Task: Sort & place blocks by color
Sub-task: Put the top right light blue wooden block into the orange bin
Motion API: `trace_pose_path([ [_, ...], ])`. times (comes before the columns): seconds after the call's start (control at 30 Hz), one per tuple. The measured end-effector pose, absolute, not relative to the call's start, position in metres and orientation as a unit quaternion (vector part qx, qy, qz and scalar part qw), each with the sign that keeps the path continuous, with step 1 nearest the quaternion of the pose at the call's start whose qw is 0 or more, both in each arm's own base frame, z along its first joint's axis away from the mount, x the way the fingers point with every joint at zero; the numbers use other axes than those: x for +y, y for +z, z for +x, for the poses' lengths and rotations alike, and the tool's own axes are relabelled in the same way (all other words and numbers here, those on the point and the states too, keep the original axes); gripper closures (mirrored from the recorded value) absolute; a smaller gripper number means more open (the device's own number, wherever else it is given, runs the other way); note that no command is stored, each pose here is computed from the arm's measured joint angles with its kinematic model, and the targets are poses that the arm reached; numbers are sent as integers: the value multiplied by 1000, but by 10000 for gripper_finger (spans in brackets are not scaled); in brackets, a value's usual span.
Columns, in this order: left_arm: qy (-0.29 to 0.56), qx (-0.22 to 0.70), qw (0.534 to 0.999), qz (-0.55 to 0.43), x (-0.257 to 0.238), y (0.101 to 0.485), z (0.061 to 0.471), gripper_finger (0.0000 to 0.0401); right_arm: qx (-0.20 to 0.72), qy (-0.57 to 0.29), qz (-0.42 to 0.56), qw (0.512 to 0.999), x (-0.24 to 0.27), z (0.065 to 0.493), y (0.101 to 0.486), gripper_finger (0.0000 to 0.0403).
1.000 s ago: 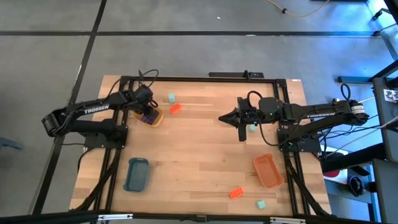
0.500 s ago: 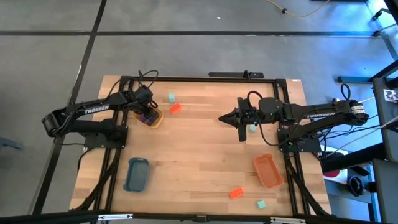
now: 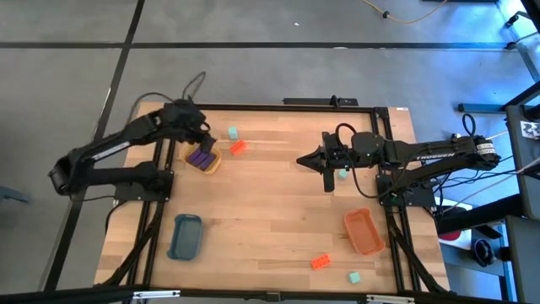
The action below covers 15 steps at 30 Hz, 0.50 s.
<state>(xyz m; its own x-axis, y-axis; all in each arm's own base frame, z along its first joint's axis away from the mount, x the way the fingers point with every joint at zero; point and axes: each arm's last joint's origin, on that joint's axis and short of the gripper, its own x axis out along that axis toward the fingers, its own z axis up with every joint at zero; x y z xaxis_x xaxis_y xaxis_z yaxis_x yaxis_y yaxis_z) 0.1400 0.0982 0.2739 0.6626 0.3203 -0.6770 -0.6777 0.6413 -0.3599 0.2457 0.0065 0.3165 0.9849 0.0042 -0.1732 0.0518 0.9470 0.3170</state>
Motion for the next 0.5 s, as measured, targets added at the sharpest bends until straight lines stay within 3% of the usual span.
trace_pose_path([
  [0.2,160,30,959,-233,59,326,131,223,88,2,163,983,7,246,316,403],
  [0.37,78,-114,972,-189,33,340,121,223,72,18,153,985,8,246,320,403],
  [0.5,51,-135,974,-174,23,335,123,227,51,21,151,987,8,247,324,403],
])
